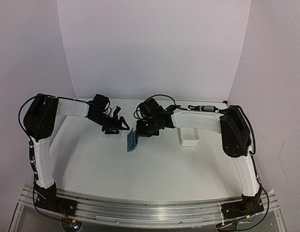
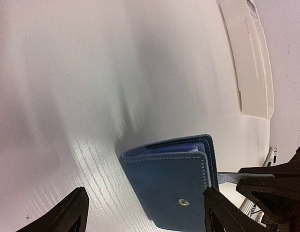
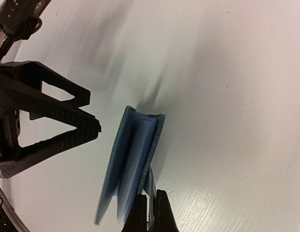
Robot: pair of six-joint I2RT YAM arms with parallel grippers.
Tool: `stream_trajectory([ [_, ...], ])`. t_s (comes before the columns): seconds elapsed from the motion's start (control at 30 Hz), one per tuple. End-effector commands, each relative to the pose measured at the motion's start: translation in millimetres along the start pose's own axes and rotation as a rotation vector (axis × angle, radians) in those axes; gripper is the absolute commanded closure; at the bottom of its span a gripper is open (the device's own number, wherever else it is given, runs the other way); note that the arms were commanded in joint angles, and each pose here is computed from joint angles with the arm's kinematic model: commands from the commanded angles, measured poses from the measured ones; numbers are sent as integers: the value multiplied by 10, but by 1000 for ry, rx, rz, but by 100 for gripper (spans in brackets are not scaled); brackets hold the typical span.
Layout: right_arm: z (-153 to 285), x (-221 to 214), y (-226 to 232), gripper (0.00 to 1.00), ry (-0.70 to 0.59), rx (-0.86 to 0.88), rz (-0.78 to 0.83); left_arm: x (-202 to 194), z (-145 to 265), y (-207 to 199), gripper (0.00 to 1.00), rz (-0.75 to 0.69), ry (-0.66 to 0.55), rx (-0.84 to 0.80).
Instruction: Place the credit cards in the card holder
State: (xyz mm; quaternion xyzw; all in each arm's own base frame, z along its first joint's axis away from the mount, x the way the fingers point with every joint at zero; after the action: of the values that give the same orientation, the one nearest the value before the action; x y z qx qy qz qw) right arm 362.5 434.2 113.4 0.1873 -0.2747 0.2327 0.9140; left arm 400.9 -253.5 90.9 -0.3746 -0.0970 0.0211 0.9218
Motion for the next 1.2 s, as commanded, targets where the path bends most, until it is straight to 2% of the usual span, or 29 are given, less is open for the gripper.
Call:
stream_trajectory([
  [0.0, 444, 445, 277, 100, -138, 101, -48, 151, 364, -287, 18, -78, -58, -58],
  [0.33, 321, 373, 383, 100, -116, 157, -89, 123, 448, -158, 29, -90, -78, -11],
  [0.53, 294, 357, 358, 100, -116, 143, -74, -7, 502, -314, 20, -169, -22, -117],
  [0.6, 254, 314, 328, 100, -105, 131, -75, -67, 451, -228, 18, -167, 1, -98],
  [0.73, 257, 322, 346, 100, -104, 143, -75, -213, 381, -146, 9, -166, 69, -108],
  [0.87, 264, 428, 402, 100, -127, 162, -61, -356, 358, -381, 5, -395, 31, -87],
  [0.9, 256, 436, 410, 100, -128, 165, -60, -379, 323, -407, 6, -469, 14, -45],
  [0.97, 241, 434, 408, 100, -126, 165, -59, -376, 253, -370, 9, -519, -5, 24],
  [1.17, 194, 332, 359, 100, -102, 149, -62, -355, 171, -239, 29, -498, -20, 72],
])
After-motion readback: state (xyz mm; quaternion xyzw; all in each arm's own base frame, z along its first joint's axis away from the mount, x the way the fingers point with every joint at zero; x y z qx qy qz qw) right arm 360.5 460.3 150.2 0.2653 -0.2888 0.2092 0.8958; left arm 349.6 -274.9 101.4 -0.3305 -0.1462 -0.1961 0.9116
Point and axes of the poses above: each gripper's point midway between its finger pads, its own z axis back along the fingers, its own y axis along the line the jaws close on, x = y × z, the point moved 4 cm from there along z, back along the fingers, and after that the axes turned 15 degrees about z, right-handed, at the moved point
